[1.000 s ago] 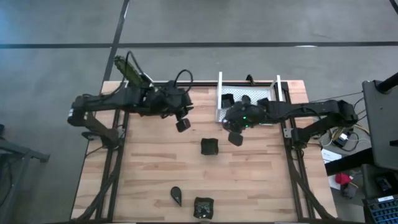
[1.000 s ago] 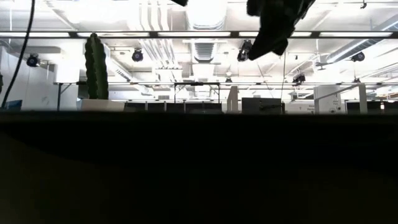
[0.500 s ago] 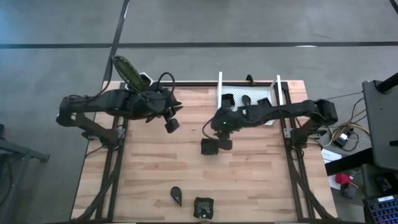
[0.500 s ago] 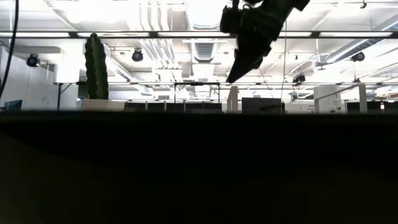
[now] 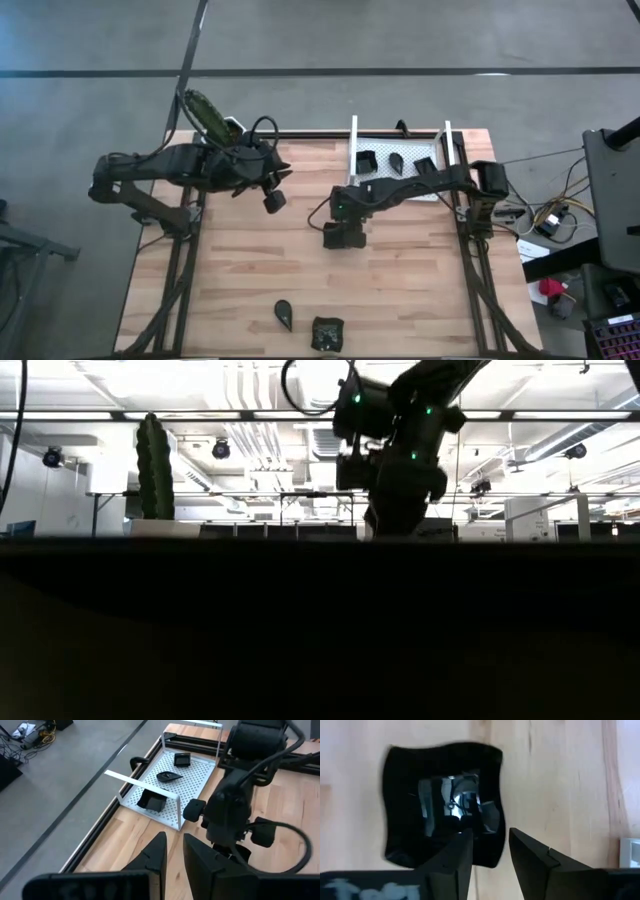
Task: Pick & Place Mini shaped plates
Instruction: Stack the black distorted square plate on top of the other black distorted square plates on the shelf
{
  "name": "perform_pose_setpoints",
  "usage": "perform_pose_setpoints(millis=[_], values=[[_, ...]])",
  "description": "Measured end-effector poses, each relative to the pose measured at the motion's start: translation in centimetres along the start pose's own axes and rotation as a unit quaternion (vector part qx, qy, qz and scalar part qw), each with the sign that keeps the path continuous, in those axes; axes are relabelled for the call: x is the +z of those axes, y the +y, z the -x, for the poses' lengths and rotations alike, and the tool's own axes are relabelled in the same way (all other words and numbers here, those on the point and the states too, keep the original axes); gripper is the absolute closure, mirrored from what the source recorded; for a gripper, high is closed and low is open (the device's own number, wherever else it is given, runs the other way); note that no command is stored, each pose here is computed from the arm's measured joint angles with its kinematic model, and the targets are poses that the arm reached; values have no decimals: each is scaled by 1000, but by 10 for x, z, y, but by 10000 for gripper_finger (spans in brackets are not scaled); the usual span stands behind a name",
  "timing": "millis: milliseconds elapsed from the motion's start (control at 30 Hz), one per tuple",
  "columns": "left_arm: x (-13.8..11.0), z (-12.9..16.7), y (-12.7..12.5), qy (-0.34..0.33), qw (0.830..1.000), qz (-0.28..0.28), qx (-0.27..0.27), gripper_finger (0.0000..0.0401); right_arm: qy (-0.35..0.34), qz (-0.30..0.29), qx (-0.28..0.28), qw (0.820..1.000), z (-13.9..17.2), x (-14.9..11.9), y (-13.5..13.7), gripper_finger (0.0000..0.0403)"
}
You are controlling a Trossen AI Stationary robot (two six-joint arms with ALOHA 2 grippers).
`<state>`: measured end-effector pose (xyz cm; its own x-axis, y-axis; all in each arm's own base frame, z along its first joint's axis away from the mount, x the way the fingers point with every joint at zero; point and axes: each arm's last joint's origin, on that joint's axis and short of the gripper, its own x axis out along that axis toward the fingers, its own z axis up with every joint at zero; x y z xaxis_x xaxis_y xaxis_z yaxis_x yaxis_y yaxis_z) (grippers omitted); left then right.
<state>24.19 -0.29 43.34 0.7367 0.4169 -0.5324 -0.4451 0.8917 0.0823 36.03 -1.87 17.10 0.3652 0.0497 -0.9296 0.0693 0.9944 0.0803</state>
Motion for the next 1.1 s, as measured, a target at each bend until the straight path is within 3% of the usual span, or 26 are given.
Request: perform_pose_setpoints(millis=[367,667,833,967,1100], values=[[0,0,0,0,1000,0,0,344,-2,-2,-6,1000,-4,1,-11,302],[0,0,0,0,1000,1,0,344,19,-11,26,999,-24,-4,-11,320],[0,0,0,0,1000,1,-1,344,33,-26,54,998,-30,-6,-10,377],[0,0,0,0,1000,1,-1,344,27,-26,56,998,-17,-5,-8,393],[0,0,0,0,1000,0,-1,344,23,-28,56,998,16,-7,-5,394]])
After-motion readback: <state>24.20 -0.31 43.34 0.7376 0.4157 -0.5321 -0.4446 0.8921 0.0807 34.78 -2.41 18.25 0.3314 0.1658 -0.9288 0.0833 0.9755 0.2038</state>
